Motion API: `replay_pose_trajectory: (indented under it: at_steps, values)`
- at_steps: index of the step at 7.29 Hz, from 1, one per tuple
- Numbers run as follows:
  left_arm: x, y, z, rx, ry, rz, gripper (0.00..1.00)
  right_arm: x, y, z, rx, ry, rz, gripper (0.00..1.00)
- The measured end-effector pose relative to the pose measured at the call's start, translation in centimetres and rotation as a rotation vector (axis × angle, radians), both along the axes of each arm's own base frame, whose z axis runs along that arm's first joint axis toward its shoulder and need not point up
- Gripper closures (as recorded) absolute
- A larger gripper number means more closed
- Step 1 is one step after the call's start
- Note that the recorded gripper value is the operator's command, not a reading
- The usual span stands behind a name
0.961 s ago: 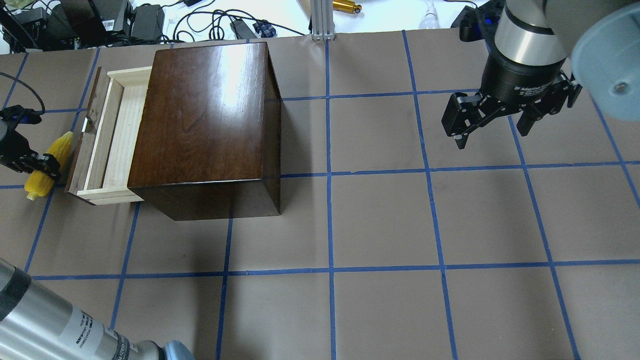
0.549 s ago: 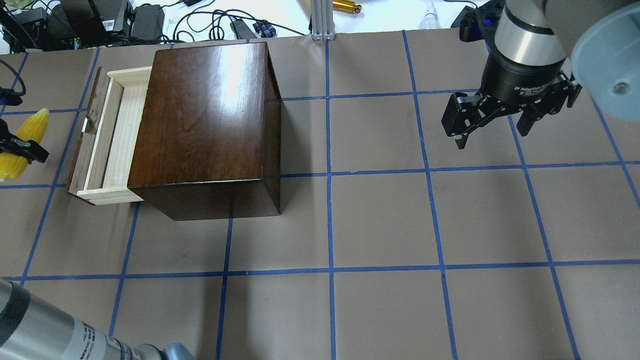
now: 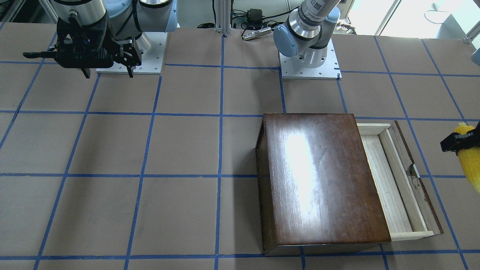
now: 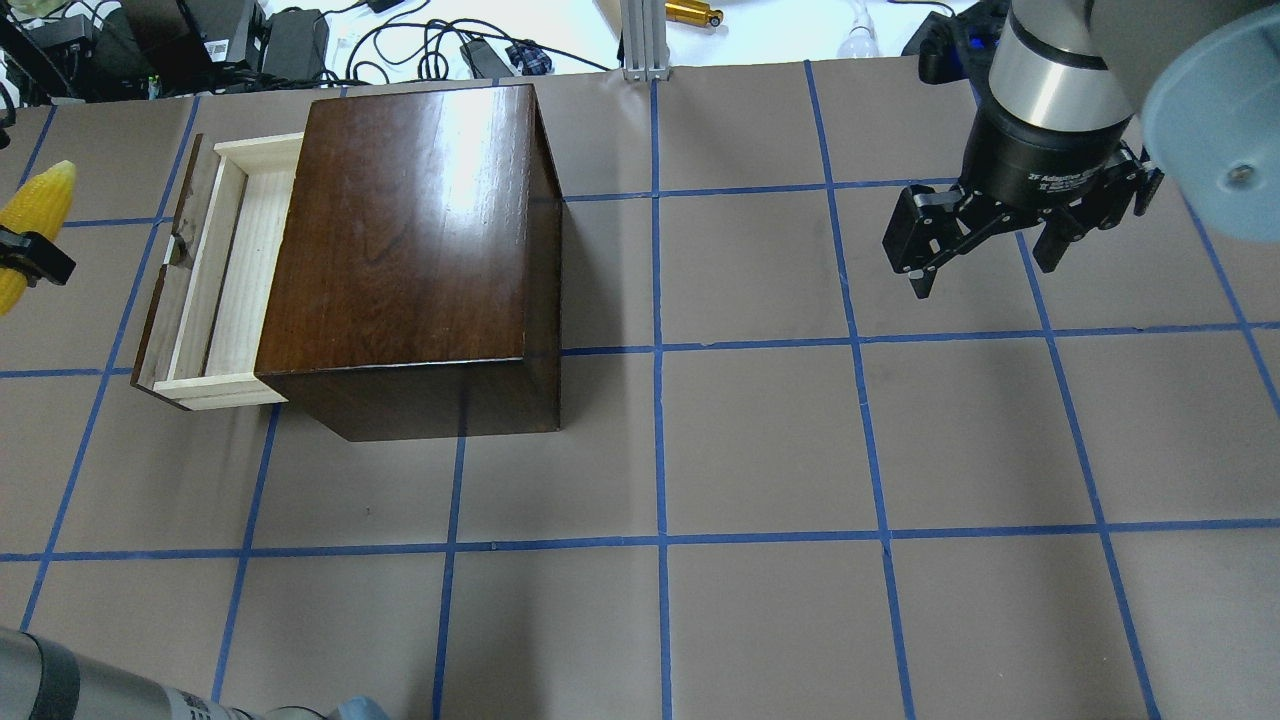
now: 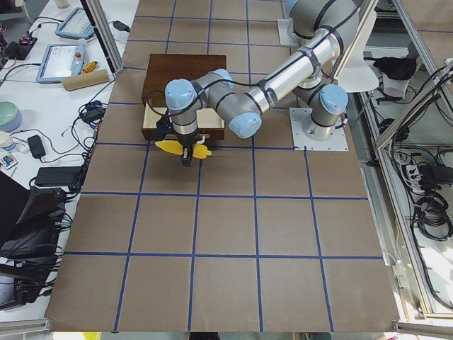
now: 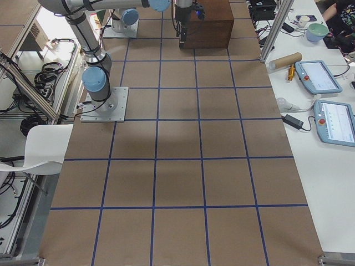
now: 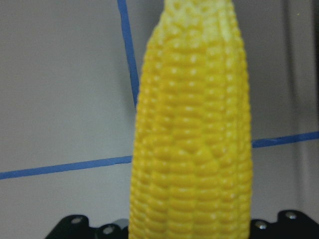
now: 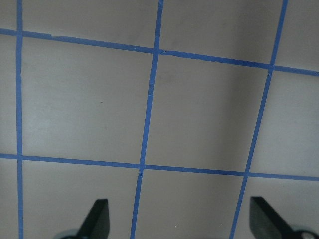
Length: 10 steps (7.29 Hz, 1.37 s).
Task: Open drawer and put corn inside
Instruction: 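Lift the corn and carry it with the left gripper over the drawer, then lower the corn into the open drawer and open the left gripper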
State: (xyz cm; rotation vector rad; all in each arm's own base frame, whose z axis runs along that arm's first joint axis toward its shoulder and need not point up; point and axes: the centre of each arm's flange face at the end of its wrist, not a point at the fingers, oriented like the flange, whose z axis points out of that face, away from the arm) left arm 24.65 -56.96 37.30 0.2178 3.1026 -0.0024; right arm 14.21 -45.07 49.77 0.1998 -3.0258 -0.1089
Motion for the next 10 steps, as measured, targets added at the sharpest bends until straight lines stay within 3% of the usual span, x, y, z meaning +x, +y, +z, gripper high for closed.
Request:
replay_pose_trajectory:
  at_steps: [2,5,6,7,10]
  values:
    - [-6.5,-1.1,1.6,-0.011,0.018,0.046,1.00,0.0,0.0,0.0,-0.001,0.000,0.000,0.00]
    - [-15.0,-3.1,0.3,0.007,0.047,0.101,1.00,0.0,0.0,0.0,0.000,0.000,0.000,0.00]
    - [-15.9,-3.2,-0.7,0.021,0.052,0.099,0.04,0.0,0.0,0.0,0.000,0.000,0.000,0.00]
    - [-16.2,-3.0,-1.4,0.032,0.055,0.098,0.00,0.0,0.0,0.0,-0.001,0.000,0.000,0.00]
    - [-16.4,-2.9,-1.1,0.027,0.055,0.109,0.00,0.0,0.0,0.0,0.000,0.000,0.000,0.00]
